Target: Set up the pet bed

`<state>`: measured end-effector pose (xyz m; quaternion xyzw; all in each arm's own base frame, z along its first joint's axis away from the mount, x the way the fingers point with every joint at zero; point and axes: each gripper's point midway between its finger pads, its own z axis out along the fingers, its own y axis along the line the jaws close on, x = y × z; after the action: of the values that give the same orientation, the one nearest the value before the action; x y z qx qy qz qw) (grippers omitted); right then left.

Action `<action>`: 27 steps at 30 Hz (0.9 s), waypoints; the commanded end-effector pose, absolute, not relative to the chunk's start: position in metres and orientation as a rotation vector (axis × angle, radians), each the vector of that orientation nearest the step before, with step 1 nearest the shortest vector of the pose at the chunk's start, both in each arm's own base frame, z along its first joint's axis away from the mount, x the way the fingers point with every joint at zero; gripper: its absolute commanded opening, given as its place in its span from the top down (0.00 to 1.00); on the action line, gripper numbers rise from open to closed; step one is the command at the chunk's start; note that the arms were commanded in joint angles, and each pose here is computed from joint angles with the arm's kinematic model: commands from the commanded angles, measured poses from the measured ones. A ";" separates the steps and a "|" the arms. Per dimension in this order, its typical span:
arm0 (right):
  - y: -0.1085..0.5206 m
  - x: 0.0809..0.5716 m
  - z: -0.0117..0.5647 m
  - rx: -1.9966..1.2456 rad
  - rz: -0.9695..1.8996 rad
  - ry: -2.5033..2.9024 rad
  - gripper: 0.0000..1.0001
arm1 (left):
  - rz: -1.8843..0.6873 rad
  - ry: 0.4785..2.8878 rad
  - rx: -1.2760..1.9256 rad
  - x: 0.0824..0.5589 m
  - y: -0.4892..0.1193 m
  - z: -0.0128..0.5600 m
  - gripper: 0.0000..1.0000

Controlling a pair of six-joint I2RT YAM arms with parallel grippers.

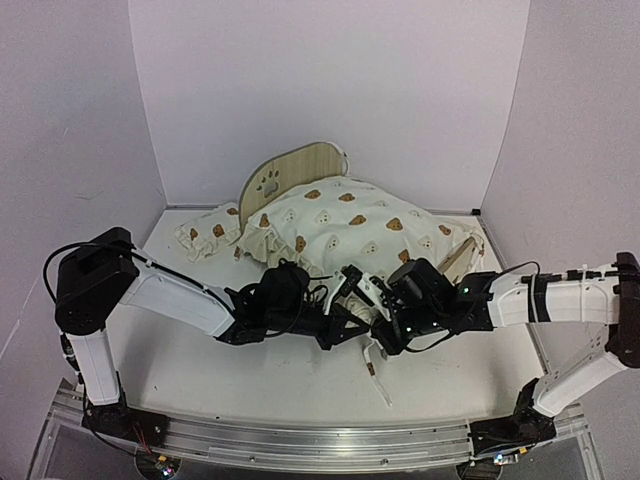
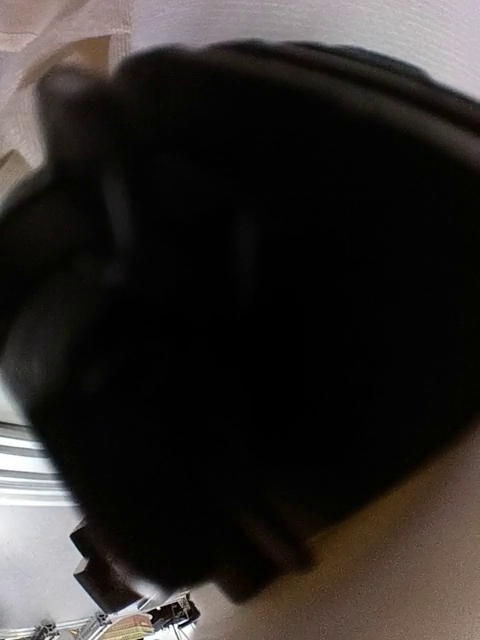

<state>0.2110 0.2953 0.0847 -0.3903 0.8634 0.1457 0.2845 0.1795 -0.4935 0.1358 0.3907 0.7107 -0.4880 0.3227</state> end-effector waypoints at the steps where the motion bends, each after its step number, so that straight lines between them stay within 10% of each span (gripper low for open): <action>1: 0.320 0.266 0.124 -1.147 0.247 1.963 1.00 | -1.333 1.793 1.029 0.175 -0.500 0.159 0.99; 13: 0.292 0.270 0.155 -0.580 0.374 2.193 1.00 | -1.298 1.852 0.964 0.188 -0.495 0.150 1.00; 27: 0.328 0.286 0.167 -0.764 0.387 2.035 1.00 | -1.338 1.842 0.988 0.186 -0.500 0.154 1.00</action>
<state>0.2387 0.2988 0.1043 -0.3235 0.8804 0.1329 0.3203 0.1906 -0.4908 0.1360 0.3659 0.7242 -0.4867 0.3237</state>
